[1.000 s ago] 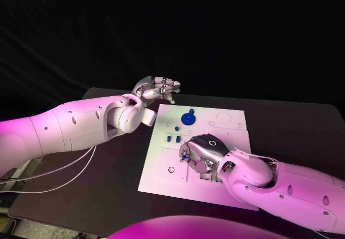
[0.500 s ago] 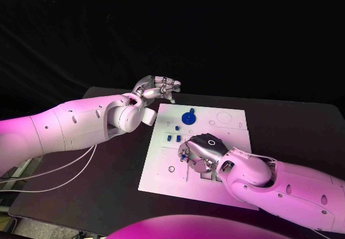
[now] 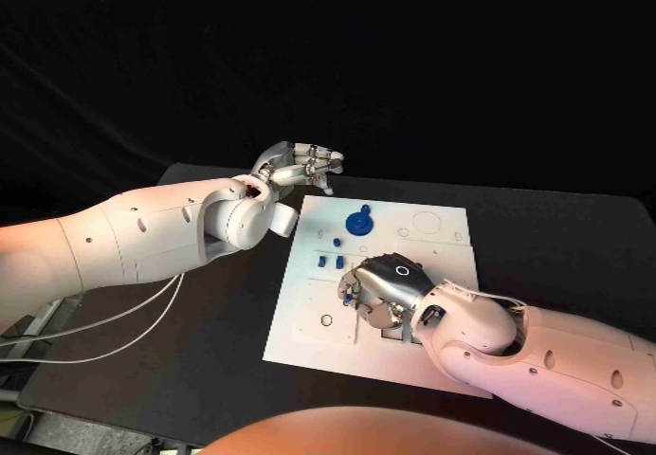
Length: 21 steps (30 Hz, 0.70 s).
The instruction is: Assemble the parts on the task board
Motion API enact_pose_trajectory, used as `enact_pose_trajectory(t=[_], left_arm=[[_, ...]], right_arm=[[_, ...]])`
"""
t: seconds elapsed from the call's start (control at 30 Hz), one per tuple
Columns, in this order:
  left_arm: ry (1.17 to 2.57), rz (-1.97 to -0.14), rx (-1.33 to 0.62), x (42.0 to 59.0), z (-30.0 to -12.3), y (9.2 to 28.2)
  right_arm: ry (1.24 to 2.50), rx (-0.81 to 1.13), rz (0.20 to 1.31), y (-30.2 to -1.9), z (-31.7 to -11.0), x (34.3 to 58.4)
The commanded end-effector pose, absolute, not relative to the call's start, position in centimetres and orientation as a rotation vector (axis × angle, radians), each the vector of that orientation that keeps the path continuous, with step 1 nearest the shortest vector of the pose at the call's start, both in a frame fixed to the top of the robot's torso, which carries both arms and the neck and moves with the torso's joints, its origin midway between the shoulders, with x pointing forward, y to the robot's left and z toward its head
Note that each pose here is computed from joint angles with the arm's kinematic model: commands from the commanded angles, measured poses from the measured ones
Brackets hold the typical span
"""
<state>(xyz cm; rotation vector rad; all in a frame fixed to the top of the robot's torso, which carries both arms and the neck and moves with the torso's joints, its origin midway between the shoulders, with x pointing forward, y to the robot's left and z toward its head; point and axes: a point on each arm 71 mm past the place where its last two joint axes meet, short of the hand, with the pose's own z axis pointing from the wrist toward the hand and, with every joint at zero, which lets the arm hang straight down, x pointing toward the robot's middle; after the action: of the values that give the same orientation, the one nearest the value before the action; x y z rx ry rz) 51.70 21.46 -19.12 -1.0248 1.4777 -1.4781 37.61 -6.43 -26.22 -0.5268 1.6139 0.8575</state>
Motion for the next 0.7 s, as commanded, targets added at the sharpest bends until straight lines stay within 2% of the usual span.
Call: enact_pose_trajectory(t=[0.03,0.7], left_arm=[[1.481,-1.497,-1.024,51.7,-19.02,21.3],[1.484,-1.494,-1.027,51.73,-19.05,21.38]], right_arm=[[1.635,-0.546,0.852,-6.46,-26.55,37.47],[1.632,-0.546,0.851,-6.49,-26.52,37.44]])
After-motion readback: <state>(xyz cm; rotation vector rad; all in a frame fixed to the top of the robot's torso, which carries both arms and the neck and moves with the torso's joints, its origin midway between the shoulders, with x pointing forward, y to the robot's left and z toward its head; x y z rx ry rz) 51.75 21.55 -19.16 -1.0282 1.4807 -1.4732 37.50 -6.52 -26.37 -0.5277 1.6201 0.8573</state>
